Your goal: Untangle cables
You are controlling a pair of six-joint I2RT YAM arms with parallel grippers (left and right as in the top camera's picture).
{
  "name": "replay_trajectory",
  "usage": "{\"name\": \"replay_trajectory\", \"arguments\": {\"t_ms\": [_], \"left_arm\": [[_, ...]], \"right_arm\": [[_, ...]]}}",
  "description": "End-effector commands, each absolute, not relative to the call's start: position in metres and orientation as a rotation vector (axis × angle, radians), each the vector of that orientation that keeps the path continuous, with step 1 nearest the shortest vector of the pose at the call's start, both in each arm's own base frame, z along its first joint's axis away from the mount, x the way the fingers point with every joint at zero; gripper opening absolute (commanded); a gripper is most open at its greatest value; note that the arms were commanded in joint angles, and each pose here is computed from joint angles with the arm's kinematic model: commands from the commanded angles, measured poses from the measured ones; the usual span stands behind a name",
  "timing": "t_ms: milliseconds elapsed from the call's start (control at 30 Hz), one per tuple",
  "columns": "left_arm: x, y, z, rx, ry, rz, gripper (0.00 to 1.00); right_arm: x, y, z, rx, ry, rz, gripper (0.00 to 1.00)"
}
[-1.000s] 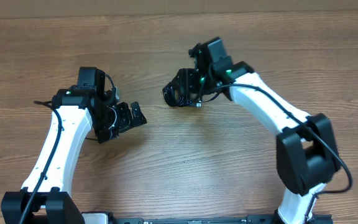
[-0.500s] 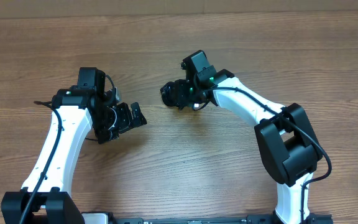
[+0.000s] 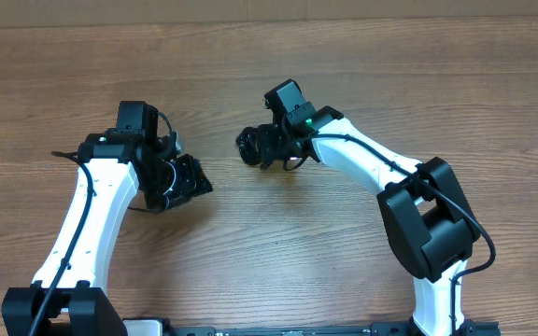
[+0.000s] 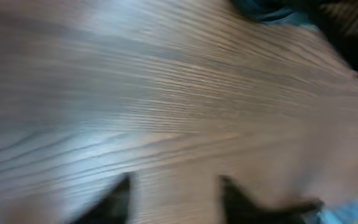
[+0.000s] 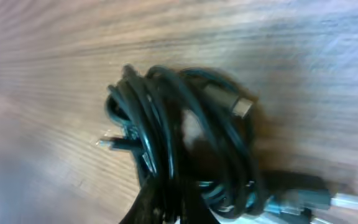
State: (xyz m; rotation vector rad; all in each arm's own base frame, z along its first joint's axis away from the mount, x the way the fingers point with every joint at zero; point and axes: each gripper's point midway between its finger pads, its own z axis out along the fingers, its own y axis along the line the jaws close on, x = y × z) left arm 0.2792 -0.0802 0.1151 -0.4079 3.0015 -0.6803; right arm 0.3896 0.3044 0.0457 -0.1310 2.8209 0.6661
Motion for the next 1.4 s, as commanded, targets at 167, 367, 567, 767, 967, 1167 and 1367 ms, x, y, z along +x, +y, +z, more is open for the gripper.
{"name": "replay_trajectory", "arguments": {"t_ms": [167,367,567,767,967,1167,1367], "left_arm": [[0.310,-0.131,0.183,0.030,2.704,-1.148,0.72],[0.317,-0.140,0.208,0.065,2.626,-1.235,1.00],[0.314,-0.144,0.212,0.037,2.627,-1.289,0.83],[0.318,-0.130,0.196,-0.119,2.713,-1.148,0.23],[0.314,-0.109,0.177,-0.268,2.817,-0.945,0.05],[0.311,-0.111,0.177,-0.271,2.825,-0.964,0.33],[0.313,-0.101,0.171,-0.290,2.844,-0.865,0.13]], "right_arm": [[0.332,0.318,0.246,-0.416,2.540,1.152,0.04],[0.306,0.298,0.252,-0.376,2.627,1.105,0.04],[0.288,0.321,0.279,-0.506,2.533,1.387,0.04],[0.308,0.305,0.260,-0.329,2.608,1.178,0.04],[0.320,0.290,0.247,-0.152,2.662,1.030,0.04],[0.325,0.270,0.231,-0.009,2.721,0.858,0.27],[0.307,0.267,0.211,-0.033,2.810,0.811,0.63]]}}
